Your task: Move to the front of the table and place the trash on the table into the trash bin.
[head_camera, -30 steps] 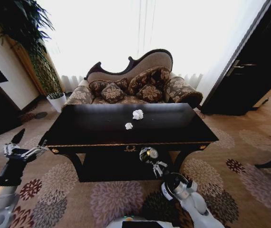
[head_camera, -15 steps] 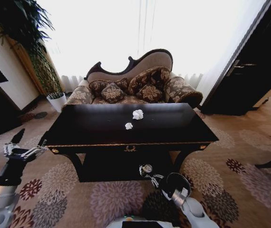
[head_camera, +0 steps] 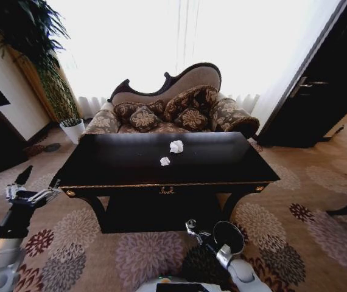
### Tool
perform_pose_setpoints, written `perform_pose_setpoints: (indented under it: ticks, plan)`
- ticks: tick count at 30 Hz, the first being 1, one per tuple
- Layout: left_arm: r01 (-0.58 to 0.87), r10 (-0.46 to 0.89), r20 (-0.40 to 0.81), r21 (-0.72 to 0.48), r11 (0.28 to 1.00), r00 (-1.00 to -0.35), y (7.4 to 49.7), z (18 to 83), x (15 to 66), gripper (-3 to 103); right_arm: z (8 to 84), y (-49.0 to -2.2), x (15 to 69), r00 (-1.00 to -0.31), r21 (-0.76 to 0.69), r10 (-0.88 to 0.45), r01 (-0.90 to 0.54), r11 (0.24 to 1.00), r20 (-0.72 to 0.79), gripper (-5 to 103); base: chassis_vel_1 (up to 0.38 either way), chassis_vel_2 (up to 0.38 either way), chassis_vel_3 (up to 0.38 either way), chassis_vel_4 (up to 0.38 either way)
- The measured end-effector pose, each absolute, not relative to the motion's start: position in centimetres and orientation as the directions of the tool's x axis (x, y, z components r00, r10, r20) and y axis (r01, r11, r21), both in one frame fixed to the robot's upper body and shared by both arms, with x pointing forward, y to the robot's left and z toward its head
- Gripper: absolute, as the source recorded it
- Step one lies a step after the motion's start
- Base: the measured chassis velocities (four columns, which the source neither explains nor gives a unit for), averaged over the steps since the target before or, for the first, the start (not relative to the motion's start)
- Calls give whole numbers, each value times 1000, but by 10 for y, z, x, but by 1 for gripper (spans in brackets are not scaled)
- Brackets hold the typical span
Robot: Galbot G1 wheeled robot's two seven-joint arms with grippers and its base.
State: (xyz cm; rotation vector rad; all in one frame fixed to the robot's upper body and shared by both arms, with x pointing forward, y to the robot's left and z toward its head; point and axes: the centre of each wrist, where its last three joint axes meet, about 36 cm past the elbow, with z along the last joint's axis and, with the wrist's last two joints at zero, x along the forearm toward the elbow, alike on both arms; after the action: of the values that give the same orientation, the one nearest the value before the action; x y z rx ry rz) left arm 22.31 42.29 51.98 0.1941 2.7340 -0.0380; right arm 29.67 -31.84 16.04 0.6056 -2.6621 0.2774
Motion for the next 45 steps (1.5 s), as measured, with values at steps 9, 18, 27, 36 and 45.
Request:
perform_pose_setpoints:
  ticks: [9,18,27,36,45]
  plan:
    - [139,130,-387,5,990,-913,423,519,222,100,149,-337,310,-848,-200,-163,-298,933,503,0,0,0,0,0]
    - [138,130,-382,5,990,-915,423,517,223,100,134,-371,313,-808,-285,-9,-218,933,589,0,0,0,0,0]
    - [141,135,-379,11,990,-915,425,517,223,100,120,-400,316,-748,-325,114,-142,935,654,0,0,0,0,0]
    - [144,140,-380,17,989,-914,427,519,224,100,114,-413,307,-710,-338,157,-121,933,686,0,0,0,0,0]
    - [144,139,-381,16,989,-914,428,519,225,100,116,-407,308,-704,-317,137,-131,939,697,-1,0,0,0,0]
